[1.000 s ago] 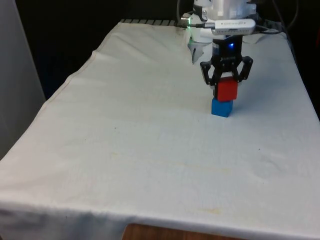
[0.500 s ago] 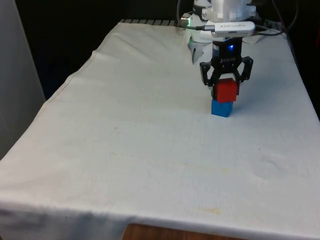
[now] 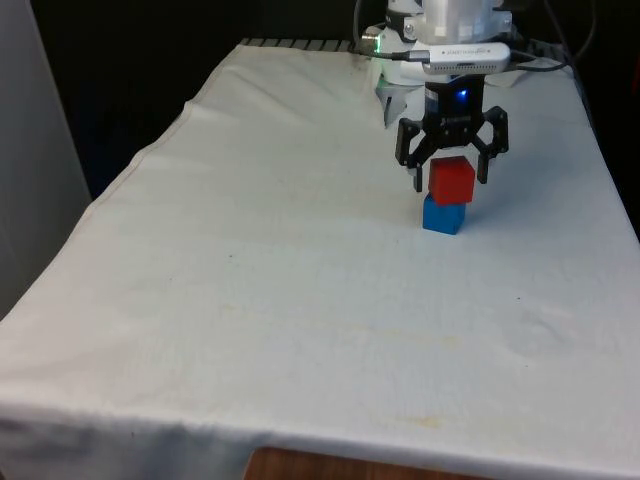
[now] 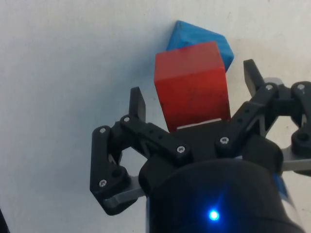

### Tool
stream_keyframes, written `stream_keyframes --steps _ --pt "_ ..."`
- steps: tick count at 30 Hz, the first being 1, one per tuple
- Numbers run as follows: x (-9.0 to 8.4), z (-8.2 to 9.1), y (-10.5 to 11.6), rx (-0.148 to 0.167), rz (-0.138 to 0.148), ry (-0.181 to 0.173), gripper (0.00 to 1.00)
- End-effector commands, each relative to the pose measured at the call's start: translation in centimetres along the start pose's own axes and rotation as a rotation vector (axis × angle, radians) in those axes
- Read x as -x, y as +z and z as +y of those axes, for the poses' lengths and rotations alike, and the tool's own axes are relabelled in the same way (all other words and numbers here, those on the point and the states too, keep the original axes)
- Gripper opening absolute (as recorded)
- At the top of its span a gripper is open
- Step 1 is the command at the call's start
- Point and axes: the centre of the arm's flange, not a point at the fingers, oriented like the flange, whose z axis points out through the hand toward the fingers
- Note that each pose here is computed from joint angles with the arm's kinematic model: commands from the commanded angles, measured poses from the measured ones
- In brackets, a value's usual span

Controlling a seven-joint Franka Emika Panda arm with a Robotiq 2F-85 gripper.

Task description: Stack the two cubes.

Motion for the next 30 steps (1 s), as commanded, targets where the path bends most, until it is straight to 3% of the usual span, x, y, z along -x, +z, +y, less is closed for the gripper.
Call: stream_keyframes --steps 1,30 --pt "0.0 0.0 0.0 0.0 0.0 0.0 1.0" --pt "-0.6 0.9 -8.4 0.015 0.041 0.046 1.0"
